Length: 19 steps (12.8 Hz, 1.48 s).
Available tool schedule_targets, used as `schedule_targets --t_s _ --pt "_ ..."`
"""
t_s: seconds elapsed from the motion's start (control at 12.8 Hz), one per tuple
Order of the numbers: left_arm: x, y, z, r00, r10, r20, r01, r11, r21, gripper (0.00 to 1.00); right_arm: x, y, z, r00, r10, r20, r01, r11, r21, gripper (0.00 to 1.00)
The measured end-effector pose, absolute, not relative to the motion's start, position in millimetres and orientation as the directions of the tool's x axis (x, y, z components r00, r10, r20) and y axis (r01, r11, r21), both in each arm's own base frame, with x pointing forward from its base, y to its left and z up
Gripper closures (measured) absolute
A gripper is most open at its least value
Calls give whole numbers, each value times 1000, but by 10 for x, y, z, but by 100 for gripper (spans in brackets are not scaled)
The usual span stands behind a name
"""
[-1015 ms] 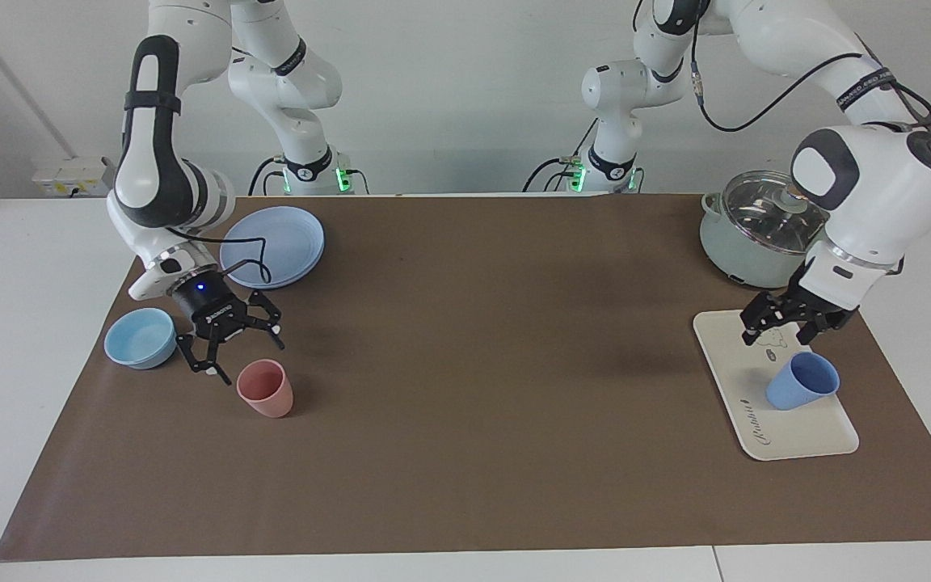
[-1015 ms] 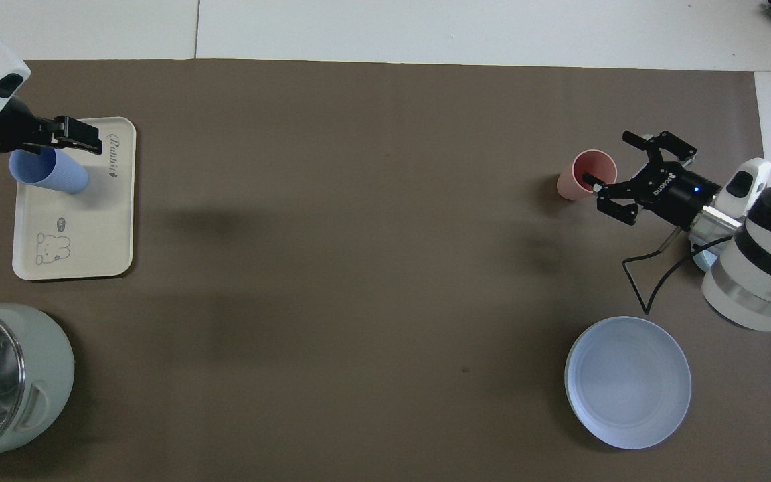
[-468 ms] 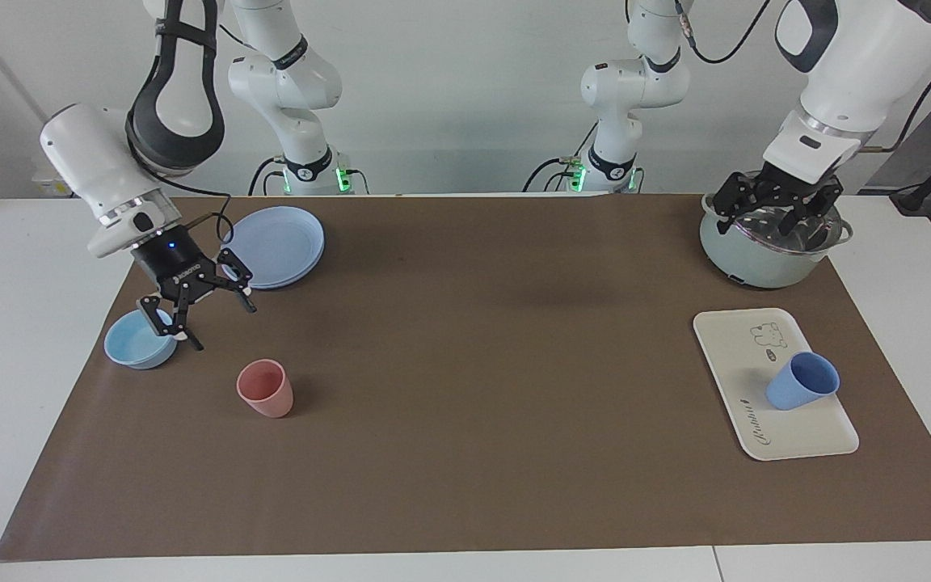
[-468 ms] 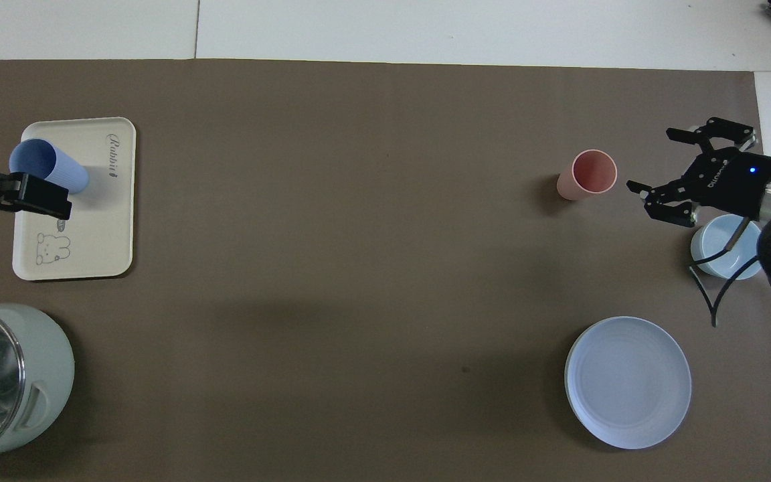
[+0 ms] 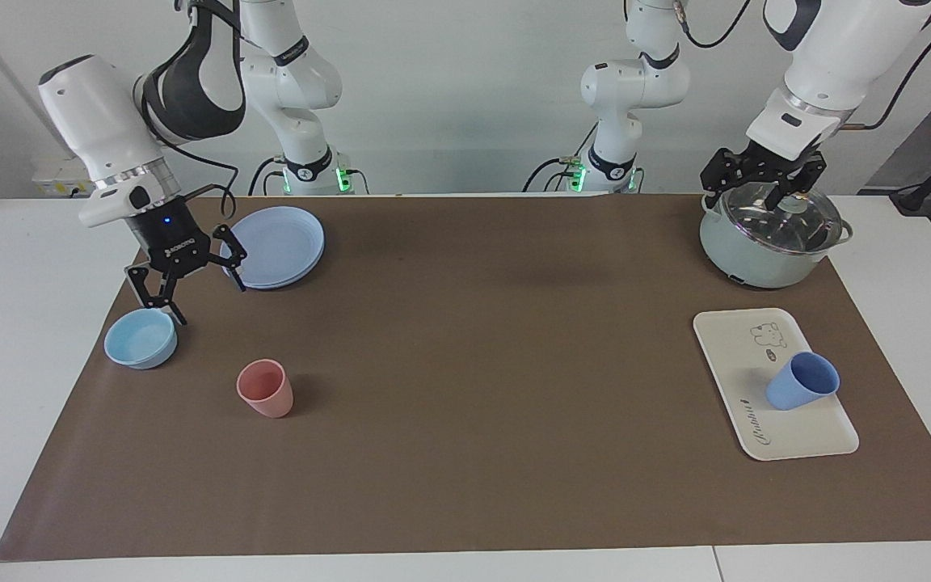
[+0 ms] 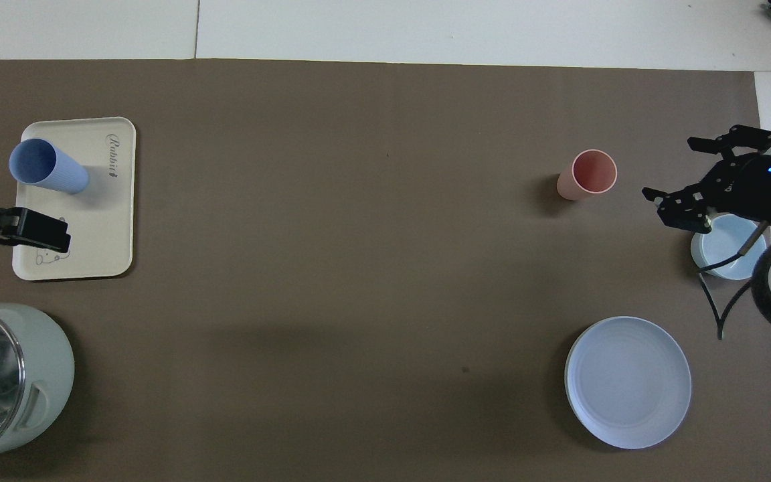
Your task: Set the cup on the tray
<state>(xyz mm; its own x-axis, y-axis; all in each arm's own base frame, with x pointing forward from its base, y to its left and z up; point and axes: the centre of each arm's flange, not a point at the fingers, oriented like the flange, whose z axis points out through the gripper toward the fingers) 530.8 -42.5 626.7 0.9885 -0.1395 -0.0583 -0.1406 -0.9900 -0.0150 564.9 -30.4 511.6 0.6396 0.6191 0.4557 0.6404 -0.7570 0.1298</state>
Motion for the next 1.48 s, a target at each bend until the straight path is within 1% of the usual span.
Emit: schedule_targets --t_s 0.23,0.55,0.7,0.86,1.09,1.25,1.48 --pt "5377 -432 6231 990 -141 -11 -141 -990 -18 0 5654 -40 5117 745 555 370 535 -829 165 0" --pt "5390 -409 6202 991 -137 -6 -137 -990 -18 0 5566 238 5109 851 449 274 415 -893 175 0" --pt "5392 -406 6231 991 -137 1 -137 -990 -18 0 5476 432 5230 921 318 226 293 -946 140 0" --pt "5390 -406 6252 991 -137 5 -137 -990 -19 0 5408 504 5486 969 182 165 165 -980 109 0" --pt "5390 -405 6251 991 -137 5 -137 -990 -19 0 5368 386 5884 995 57 85 51 -996 70 0" --pt "5390 -405 6248 991 -137 5 -137 -990 -19 0 5396 159 6097 1000 -24 18 -25 -999 44 0" --pt "5394 -371 6247 991 -131 5 -131 -991 -19 0 5464 -205 6099 995 -94 -33 -93 -995 39 0"
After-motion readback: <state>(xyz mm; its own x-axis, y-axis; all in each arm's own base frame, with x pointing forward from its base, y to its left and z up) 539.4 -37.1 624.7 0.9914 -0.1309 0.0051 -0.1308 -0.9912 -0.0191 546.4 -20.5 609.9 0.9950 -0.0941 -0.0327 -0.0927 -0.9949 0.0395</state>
